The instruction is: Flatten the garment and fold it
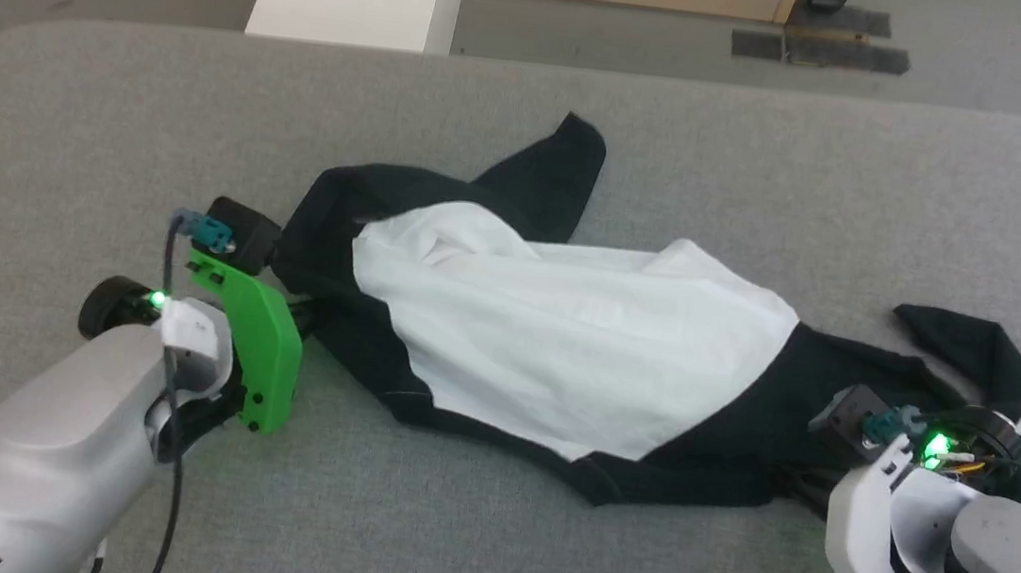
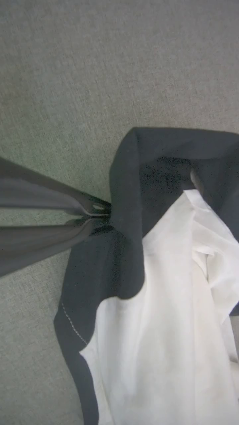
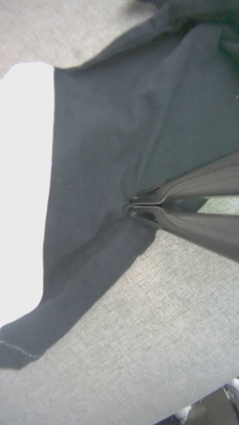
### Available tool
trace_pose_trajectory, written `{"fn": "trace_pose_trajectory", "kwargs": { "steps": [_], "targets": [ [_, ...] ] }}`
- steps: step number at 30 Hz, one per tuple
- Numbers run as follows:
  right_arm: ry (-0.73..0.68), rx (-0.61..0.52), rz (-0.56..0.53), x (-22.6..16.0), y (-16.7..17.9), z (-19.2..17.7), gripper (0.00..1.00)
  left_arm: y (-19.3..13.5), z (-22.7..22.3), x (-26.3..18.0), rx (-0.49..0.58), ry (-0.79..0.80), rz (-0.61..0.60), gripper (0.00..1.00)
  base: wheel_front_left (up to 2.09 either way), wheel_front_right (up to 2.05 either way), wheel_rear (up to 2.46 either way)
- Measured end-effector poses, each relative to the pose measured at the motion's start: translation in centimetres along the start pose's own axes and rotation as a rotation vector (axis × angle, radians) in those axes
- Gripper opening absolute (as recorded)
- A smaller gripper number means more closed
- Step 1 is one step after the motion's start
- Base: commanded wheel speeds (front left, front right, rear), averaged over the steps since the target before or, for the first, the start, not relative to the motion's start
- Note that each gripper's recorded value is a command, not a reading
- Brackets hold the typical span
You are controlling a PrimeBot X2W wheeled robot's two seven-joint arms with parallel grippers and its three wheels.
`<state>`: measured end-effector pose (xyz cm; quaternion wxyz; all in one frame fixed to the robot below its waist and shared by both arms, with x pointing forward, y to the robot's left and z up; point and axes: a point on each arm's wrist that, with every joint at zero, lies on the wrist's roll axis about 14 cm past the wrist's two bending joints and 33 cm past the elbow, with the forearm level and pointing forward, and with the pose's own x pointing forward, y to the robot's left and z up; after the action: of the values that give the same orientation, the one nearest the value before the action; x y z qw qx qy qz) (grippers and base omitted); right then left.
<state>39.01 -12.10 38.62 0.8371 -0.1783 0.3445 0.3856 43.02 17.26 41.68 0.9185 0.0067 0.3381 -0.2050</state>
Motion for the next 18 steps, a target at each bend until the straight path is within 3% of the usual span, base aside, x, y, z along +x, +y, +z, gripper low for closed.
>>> {"fn": "trace_pose_trajectory", "kwargs": {
  "steps": [6,18],
  "targets": [
    [-0.236,-0.089,-0.060,-3.4,-0.7,4.5,0.00,-0.5,4.0,-2.5,0.039,-0.195,0.007,0.00,0.00,0.00,0.00],
    [-0.752,-0.248,-0.368,-16.7,-5.5,18.2,0.00,-3.7,18.8,-13.3,0.061,-0.724,-0.014,0.00,0.00,0.00,0.00]
  ]
}}
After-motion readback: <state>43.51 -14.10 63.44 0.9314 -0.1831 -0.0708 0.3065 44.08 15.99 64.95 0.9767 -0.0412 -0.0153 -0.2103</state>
